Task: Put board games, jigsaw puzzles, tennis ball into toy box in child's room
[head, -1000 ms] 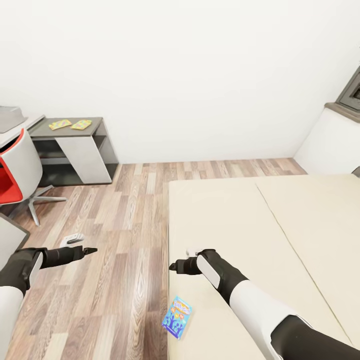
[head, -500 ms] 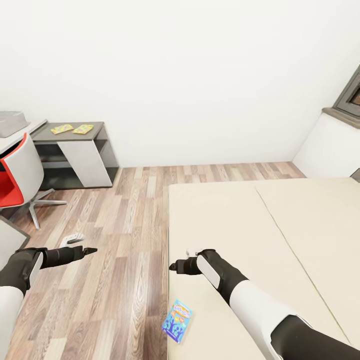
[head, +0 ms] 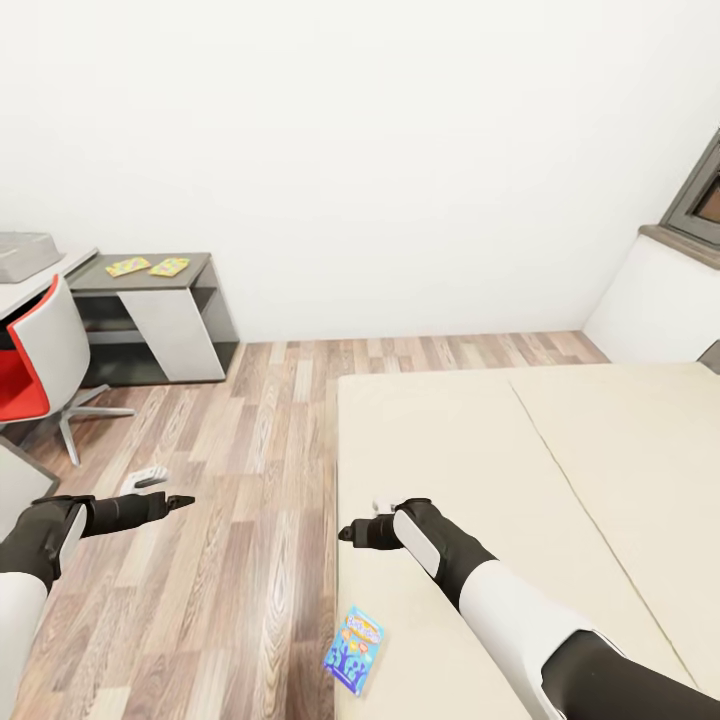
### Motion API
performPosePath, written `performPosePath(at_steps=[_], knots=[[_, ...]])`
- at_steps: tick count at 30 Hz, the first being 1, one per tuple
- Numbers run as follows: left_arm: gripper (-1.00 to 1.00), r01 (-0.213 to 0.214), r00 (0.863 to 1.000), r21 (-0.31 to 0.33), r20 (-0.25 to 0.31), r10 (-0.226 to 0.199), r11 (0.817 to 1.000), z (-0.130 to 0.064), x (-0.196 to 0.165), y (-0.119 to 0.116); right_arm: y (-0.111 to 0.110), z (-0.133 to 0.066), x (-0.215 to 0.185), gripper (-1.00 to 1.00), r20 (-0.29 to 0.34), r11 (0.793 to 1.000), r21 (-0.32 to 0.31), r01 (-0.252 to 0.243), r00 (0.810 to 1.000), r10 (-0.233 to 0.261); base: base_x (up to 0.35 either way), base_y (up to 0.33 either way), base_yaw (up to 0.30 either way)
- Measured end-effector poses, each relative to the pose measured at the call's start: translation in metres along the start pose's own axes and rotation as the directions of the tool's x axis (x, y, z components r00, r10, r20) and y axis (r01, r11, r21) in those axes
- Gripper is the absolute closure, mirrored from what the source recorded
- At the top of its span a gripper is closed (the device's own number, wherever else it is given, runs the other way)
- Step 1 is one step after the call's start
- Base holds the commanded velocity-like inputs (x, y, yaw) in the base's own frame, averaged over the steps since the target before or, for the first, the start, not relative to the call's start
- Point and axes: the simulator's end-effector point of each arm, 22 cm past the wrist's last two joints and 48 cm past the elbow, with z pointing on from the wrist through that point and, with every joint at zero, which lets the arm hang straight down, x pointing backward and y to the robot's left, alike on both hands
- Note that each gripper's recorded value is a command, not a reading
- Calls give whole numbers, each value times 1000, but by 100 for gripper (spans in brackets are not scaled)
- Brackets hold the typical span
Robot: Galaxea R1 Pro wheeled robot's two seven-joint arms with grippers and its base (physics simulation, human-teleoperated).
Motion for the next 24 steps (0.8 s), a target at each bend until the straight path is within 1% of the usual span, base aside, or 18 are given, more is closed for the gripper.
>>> performPosePath(at_steps=[24], knots=[[-100, -11, 999, 8, 38, 11, 1000, -15, -16, -9, 8, -17, -18, -100, 54, 1000, 0, 16, 998, -16, 0, 0, 0]])
